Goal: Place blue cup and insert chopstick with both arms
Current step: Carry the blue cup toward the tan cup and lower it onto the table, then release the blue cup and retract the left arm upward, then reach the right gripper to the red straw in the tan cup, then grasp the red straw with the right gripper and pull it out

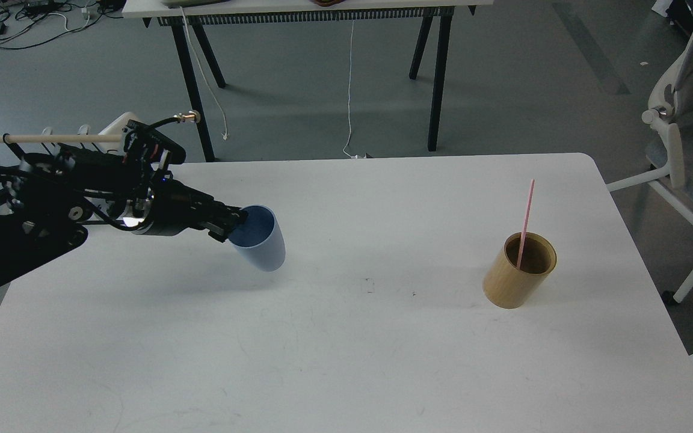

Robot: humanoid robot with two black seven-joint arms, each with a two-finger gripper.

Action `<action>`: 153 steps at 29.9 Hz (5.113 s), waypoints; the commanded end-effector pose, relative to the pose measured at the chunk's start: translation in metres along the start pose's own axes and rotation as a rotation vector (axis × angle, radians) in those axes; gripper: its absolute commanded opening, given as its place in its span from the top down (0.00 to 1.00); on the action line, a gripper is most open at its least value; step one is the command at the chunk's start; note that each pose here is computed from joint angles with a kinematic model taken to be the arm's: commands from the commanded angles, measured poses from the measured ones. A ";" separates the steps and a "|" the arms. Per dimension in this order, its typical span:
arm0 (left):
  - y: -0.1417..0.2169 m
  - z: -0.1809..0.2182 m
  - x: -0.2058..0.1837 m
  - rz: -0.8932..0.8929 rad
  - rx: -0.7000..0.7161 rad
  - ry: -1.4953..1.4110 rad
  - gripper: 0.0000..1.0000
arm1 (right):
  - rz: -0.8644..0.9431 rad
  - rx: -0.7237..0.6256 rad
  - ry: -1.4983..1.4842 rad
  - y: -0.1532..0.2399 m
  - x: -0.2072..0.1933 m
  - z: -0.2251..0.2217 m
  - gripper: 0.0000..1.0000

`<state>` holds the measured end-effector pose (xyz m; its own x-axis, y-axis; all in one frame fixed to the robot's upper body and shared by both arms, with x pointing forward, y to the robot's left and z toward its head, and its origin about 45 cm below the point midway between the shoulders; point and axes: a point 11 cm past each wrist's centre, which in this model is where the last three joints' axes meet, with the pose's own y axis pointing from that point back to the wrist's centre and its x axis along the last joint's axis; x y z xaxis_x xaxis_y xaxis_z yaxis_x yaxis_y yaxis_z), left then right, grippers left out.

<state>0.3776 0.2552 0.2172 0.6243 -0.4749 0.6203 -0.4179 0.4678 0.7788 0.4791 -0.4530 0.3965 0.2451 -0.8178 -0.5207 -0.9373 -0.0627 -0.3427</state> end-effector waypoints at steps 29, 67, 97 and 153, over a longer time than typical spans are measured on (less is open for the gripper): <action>-0.113 0.132 0.029 -0.008 -0.099 -0.332 0.91 | 0.014 -0.051 -0.020 0.008 0.005 0.028 0.01; 0.036 -0.007 0.163 0.809 -0.670 0.957 0.01 | -0.039 -0.303 0.312 0.058 -0.001 0.030 0.01; 0.046 -0.133 0.092 1.267 -0.922 1.905 0.00 | -0.708 -0.657 1.602 0.178 -0.043 0.138 0.07; 0.053 -0.141 0.085 1.296 -0.912 1.909 0.00 | -0.799 -0.493 2.005 0.131 -0.072 0.065 0.99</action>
<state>0.5019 0.3448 0.2982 0.2739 0.7813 -0.5608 -0.9546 0.1498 -0.2575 0.3430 -0.3697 0.3048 0.3741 0.1098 0.9209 -0.8275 -0.4088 0.3849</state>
